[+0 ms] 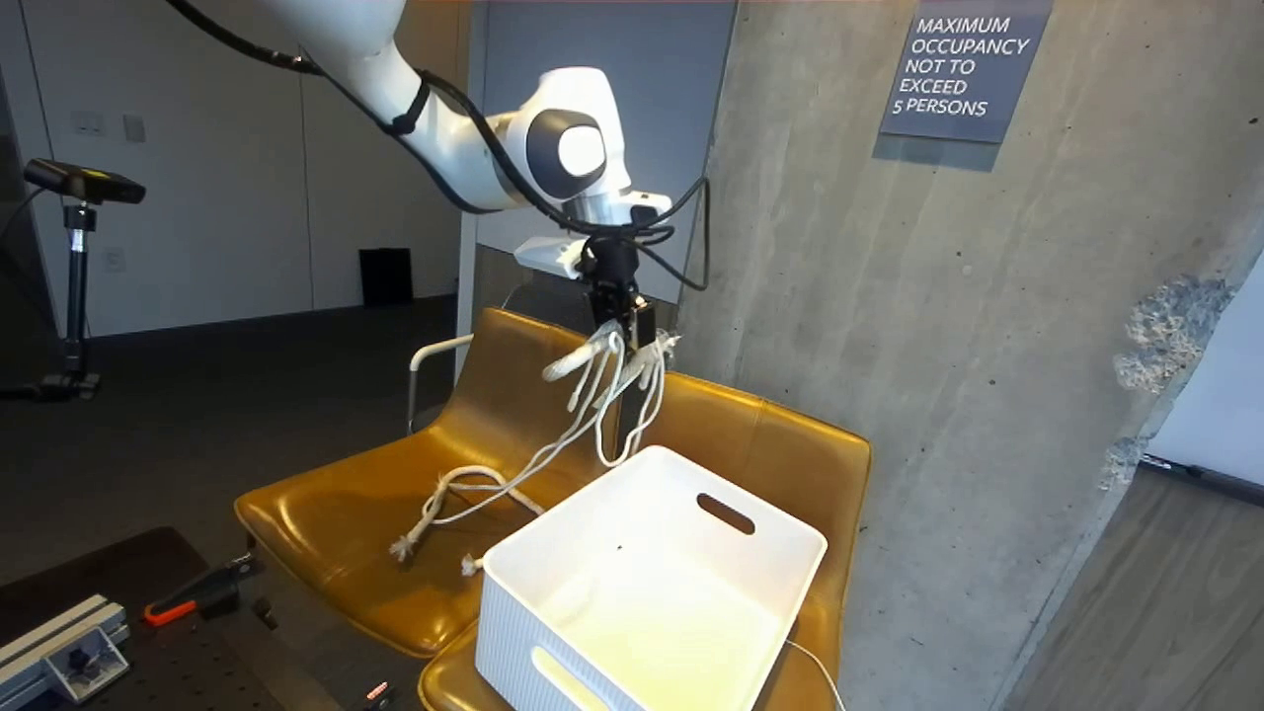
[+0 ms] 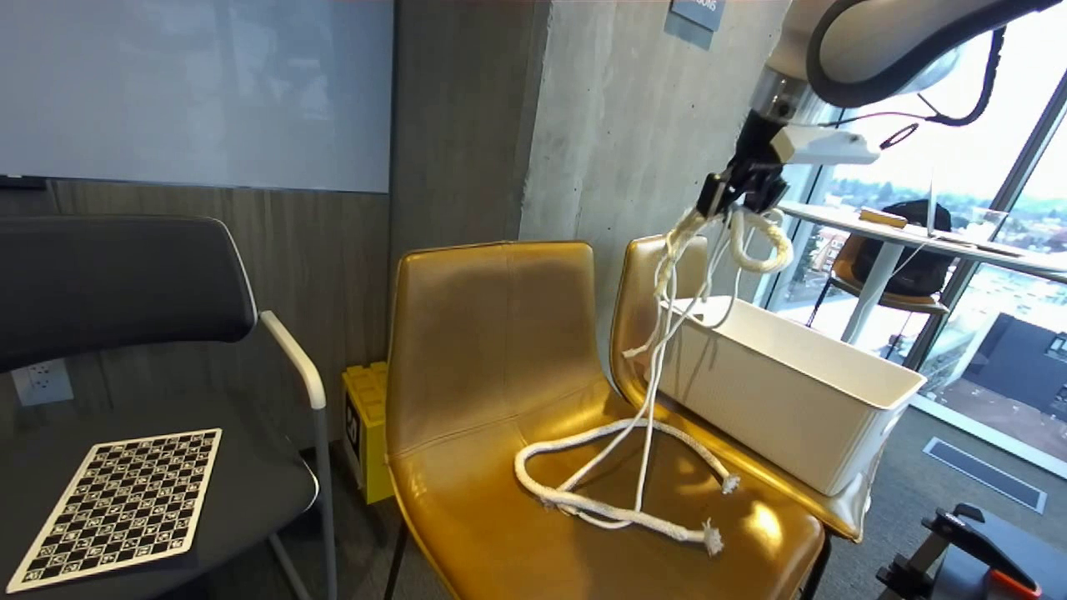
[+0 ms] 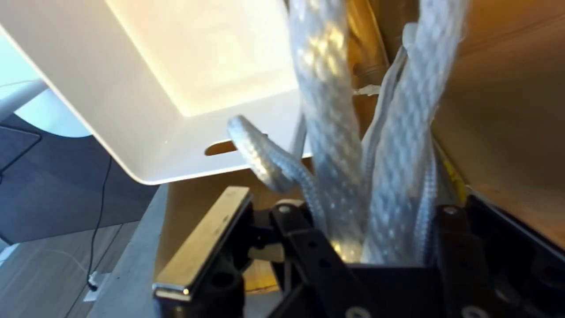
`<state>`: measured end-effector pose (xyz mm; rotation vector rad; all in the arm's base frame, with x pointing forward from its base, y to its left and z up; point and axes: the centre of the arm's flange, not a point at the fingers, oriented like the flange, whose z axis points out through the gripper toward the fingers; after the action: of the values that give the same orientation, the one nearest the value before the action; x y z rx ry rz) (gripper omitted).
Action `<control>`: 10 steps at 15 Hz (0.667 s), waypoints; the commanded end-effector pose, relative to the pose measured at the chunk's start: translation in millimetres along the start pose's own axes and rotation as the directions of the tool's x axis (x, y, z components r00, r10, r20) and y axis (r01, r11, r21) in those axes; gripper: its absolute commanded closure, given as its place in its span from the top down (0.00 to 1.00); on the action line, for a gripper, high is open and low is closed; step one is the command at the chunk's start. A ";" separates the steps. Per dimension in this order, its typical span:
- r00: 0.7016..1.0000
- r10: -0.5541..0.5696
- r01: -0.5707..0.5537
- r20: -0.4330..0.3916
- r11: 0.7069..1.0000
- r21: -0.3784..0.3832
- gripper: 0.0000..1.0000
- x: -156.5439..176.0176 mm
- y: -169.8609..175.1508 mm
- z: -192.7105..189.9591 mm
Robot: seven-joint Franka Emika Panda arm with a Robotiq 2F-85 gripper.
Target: Put the ropes inside the white basket
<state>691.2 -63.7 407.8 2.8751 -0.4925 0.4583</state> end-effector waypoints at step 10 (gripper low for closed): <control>0.959 0.268 -0.274 -0.095 0.960 -0.063 0.00 76.3 300.5 -165.6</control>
<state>610.4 -297.3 585.8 2.6903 -0.8708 0.5863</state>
